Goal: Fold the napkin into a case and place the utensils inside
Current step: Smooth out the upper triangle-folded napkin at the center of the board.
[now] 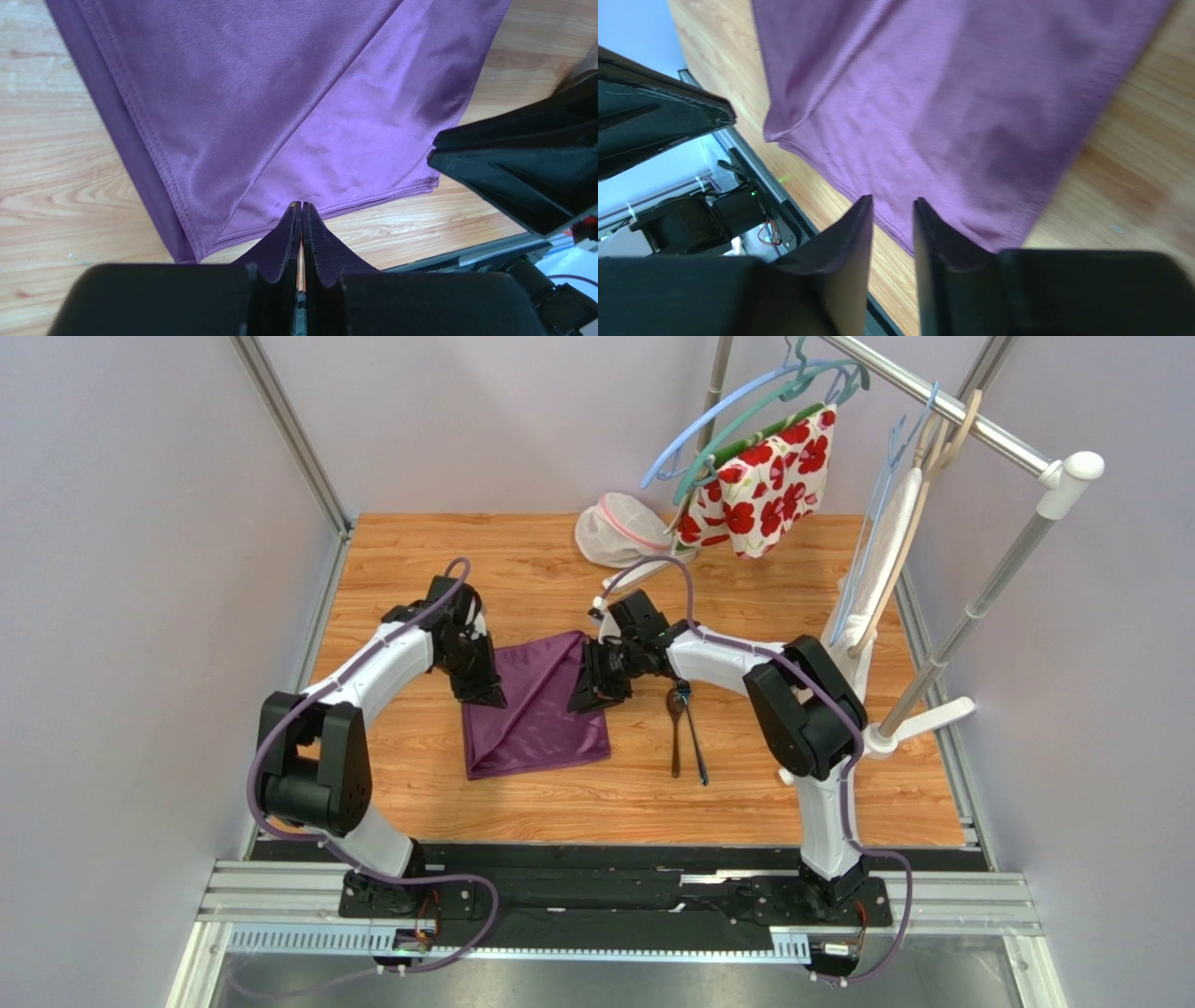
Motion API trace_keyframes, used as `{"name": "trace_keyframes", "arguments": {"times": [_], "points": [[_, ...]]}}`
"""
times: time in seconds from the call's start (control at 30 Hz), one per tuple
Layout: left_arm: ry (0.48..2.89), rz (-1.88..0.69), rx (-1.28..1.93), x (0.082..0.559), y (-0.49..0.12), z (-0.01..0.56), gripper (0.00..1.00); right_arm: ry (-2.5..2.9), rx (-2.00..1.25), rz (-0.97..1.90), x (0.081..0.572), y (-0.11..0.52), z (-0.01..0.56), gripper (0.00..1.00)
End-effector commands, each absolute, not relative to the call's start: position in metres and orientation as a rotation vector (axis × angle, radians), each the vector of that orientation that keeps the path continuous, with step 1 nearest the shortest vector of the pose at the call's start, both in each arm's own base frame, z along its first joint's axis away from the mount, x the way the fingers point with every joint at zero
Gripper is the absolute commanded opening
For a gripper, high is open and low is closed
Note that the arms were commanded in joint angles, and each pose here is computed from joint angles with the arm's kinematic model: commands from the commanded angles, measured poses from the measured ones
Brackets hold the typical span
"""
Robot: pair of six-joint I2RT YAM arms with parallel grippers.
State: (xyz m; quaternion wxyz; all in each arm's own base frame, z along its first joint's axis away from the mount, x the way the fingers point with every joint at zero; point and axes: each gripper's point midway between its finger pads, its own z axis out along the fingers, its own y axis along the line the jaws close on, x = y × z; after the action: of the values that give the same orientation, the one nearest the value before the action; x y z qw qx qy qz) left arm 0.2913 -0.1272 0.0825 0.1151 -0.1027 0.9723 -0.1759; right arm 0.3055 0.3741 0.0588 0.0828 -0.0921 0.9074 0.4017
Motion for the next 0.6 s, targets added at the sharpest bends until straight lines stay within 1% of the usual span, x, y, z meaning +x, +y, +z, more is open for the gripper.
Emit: {"name": "trace_keyframes", "arguments": {"times": [0.0, 0.27, 0.43, 0.57], "points": [[2.768, -0.625, -0.267, 0.316, -0.141, 0.098, 0.08, 2.671, -0.231, 1.155, 0.323, 0.362, 0.049, 0.26], [2.713, -0.768, -0.141, 0.337, -0.166, 0.114, 0.13, 2.734, -0.061, 0.925, 0.338, 0.306, 0.008, 0.25], [2.709, -0.788, -0.053, 0.349, -0.187, 0.116, 0.13, 2.700, 0.017, 0.781, 0.347, 0.276, 0.012, 0.24], [2.744, -0.786, 0.025, 0.346, -0.204, 0.110, 0.12, 2.688, 0.080, 0.651, 0.348, 0.253, 0.018, 0.26]]}}
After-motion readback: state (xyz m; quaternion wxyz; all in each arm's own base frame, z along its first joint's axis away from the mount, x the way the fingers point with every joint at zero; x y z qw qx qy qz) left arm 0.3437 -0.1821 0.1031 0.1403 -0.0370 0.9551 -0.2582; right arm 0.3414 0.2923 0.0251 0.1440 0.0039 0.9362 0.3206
